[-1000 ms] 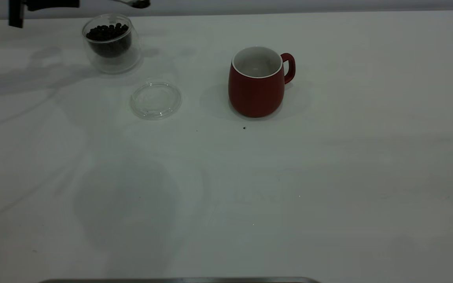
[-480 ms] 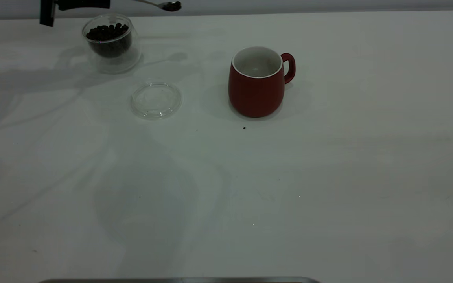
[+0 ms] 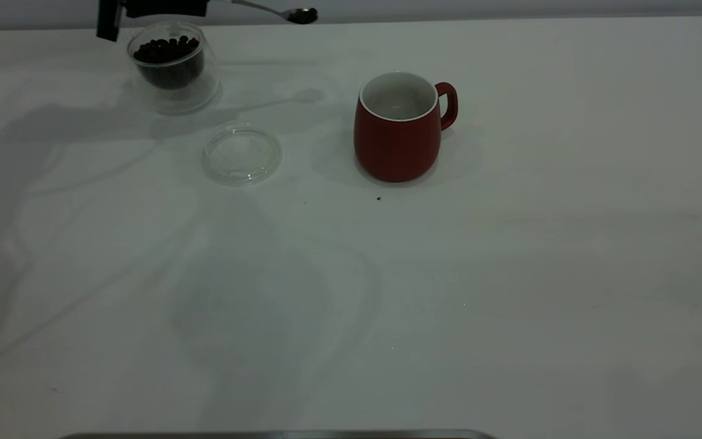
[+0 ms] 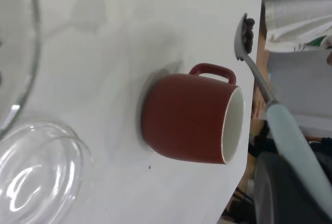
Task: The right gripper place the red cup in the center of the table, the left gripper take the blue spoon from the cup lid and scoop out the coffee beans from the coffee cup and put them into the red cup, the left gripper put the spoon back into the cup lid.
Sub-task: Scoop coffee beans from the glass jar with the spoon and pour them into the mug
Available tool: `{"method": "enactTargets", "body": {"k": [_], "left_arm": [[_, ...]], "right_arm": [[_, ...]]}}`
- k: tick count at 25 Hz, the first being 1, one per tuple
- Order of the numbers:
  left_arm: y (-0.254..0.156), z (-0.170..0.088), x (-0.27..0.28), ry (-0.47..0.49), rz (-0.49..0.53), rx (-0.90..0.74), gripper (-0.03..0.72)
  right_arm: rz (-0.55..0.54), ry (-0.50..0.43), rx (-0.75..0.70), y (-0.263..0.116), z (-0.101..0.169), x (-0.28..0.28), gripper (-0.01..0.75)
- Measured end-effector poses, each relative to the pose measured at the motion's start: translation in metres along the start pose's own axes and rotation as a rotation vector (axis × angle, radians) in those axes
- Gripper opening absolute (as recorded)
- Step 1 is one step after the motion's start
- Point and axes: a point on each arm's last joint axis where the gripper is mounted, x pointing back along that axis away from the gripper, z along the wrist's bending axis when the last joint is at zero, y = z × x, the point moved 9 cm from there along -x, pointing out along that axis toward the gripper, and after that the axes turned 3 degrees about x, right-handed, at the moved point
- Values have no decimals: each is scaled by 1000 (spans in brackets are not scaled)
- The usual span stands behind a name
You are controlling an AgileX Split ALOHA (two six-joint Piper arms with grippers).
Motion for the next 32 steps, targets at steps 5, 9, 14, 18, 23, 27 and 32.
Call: {"method": "enactTargets", "body": {"k": [5,9,14,18,23,27,32], "left_arm": [[-6,-8,-14,-1,29,-13,122],[-9,-11,-21,-1,43,-21,122],[-14,-17,-31,-2,64,-32,122],[-19,-22,-41,-2,84,-42,122],[-26,-28,-52,-3,108,-55,122],[-30,-32,-60,-2,126,-65,122],[-35,-28,-63,32,150,-82,122]], "right_arm": [[0,0,0,0,0,0,550],[0,0,0,0,0,0,550],[0,0,0,0,0,0,550],[0,0,0,0,0,0,550],[0,0,0,0,0,0,550],[0,0,0,0,0,0,550],[0,0,0,0,0,0,550]]}}
